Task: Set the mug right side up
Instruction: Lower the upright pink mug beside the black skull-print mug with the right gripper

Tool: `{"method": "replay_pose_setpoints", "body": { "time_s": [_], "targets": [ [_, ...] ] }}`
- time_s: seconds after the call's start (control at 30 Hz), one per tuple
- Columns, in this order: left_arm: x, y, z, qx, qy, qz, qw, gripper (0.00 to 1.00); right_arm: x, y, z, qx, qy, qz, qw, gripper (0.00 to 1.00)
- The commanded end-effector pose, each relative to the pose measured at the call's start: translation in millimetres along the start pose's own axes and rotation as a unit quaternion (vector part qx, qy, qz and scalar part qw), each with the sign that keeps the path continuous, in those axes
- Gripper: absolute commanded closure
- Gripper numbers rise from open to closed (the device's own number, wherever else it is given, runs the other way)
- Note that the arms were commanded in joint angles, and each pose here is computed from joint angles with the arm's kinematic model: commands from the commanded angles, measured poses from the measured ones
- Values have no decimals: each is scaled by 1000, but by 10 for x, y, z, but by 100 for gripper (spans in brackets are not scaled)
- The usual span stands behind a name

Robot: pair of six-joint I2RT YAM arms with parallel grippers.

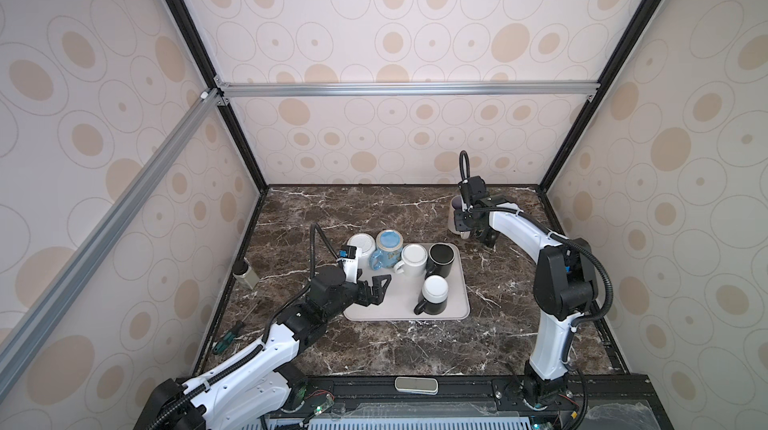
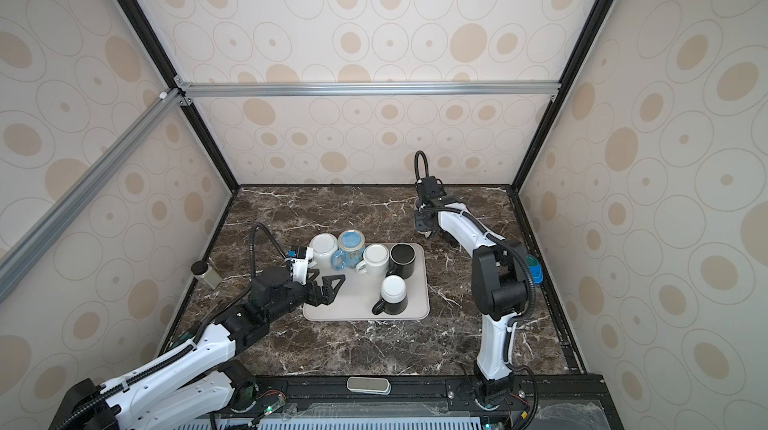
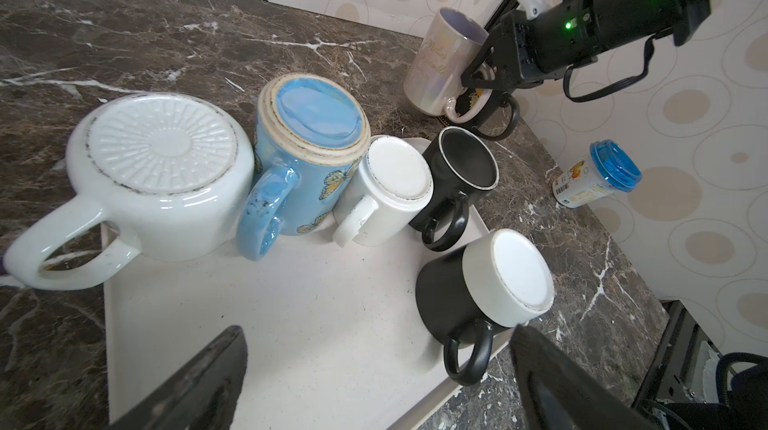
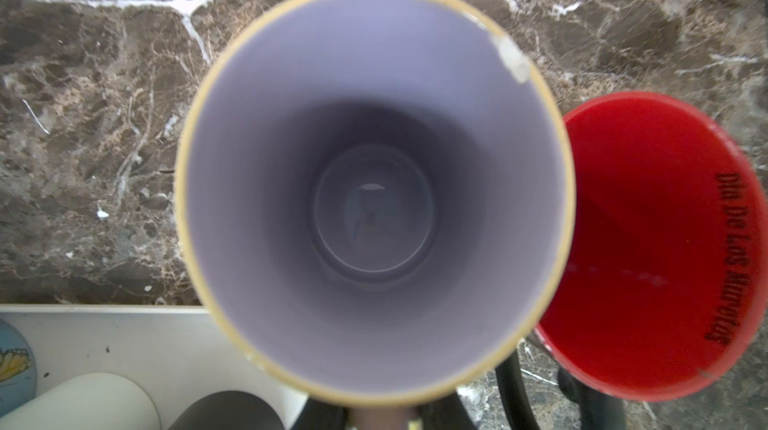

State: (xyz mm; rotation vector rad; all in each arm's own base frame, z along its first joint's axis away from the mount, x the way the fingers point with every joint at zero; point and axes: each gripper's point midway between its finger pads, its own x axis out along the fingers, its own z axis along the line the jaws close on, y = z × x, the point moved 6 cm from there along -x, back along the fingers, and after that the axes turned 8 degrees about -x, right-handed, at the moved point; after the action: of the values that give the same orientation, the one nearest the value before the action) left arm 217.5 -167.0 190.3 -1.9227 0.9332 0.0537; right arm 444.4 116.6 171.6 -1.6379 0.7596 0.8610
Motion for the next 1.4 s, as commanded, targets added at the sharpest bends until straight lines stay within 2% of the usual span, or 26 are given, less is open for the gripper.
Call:
{"method": "replay_pose_setpoints", "body": {
  "time_s": [0.0, 0.63, 0.9, 0.97, 1.07, 1.17, 1.37],
  "targets": [
    [-21, -28, 10, 7, -3, -11, 1000, 0, -53, -154, -39, 19, 6, -43, 999, 100],
    [-23, 8, 59, 3, -17, -6, 1000, 0, 91, -15, 3, 28, -3, -24, 999, 100],
    [-75, 14, 80, -2, -21, -14, 1000, 0, 106, 17, 14, 32, -8, -19, 999, 93],
    [-72, 29, 92, -3, -22, -11, 1000, 0, 103, 26, 21, 32, -9, -17, 999, 89],
    [-71, 34, 97, -3, -24, -10, 1000, 0, 73, 33, 21, 32, -11, -17, 999, 76],
    [-78, 21, 85, -2, -22, -12, 1000, 0, 19, 28, 21, 35, -15, -23, 999, 66],
    [-79, 33, 95, -3, -22, -14, 1000, 0, -95, -10, 7, 36, -19, -30, 999, 55]
  ]
}}
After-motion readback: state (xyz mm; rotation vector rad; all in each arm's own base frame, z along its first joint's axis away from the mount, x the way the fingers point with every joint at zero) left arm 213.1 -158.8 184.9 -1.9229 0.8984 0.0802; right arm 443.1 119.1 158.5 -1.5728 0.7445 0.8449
